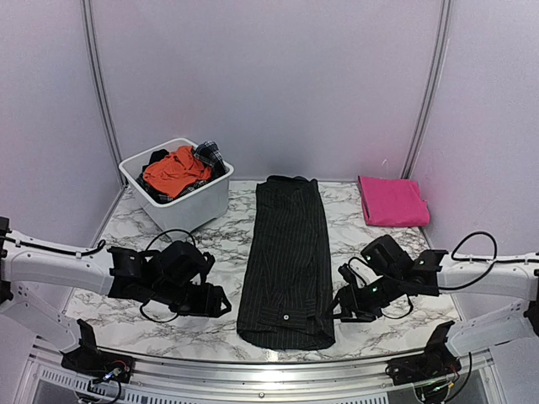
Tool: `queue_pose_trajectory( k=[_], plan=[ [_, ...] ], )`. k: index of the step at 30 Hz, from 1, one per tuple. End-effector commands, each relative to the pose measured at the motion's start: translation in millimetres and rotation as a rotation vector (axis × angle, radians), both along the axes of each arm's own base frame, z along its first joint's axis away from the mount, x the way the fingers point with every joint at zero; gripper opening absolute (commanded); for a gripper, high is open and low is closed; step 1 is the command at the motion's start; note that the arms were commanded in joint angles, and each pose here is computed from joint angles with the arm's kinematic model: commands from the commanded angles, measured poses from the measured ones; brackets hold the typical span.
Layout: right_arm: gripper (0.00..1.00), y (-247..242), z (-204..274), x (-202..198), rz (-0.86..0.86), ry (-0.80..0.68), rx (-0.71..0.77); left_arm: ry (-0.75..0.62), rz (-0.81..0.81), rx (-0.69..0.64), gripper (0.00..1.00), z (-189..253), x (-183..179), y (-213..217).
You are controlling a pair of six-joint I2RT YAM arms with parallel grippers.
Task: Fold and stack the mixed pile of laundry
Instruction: Fold the rectangle-folded shirt at the center of the board.
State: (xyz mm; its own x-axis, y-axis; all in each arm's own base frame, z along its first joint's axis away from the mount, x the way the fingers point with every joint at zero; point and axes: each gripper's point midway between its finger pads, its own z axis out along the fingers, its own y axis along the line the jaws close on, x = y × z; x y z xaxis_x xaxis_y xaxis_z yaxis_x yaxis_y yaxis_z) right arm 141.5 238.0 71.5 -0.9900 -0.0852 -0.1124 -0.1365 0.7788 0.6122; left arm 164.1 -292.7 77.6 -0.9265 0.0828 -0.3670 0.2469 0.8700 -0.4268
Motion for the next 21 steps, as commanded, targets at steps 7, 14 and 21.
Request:
queue_pose_trajectory(
  k=[7, 14, 21],
  plan=[
    [0.57, 1, -16, 1, -0.147, 0.035, 0.108, 0.116, -0.007, -0.19, 0.63, -24, -33, -50],
    [0.54, 15, -28, -1, -0.133, 0.059, 0.167, 0.166, 0.013, -0.169, 0.55, -53, -48, -46],
    [0.4, 8, -36, -12, -0.16, 0.087, 0.166, 0.186, 0.012, -0.177, 0.43, -58, -49, -53]
  ],
)
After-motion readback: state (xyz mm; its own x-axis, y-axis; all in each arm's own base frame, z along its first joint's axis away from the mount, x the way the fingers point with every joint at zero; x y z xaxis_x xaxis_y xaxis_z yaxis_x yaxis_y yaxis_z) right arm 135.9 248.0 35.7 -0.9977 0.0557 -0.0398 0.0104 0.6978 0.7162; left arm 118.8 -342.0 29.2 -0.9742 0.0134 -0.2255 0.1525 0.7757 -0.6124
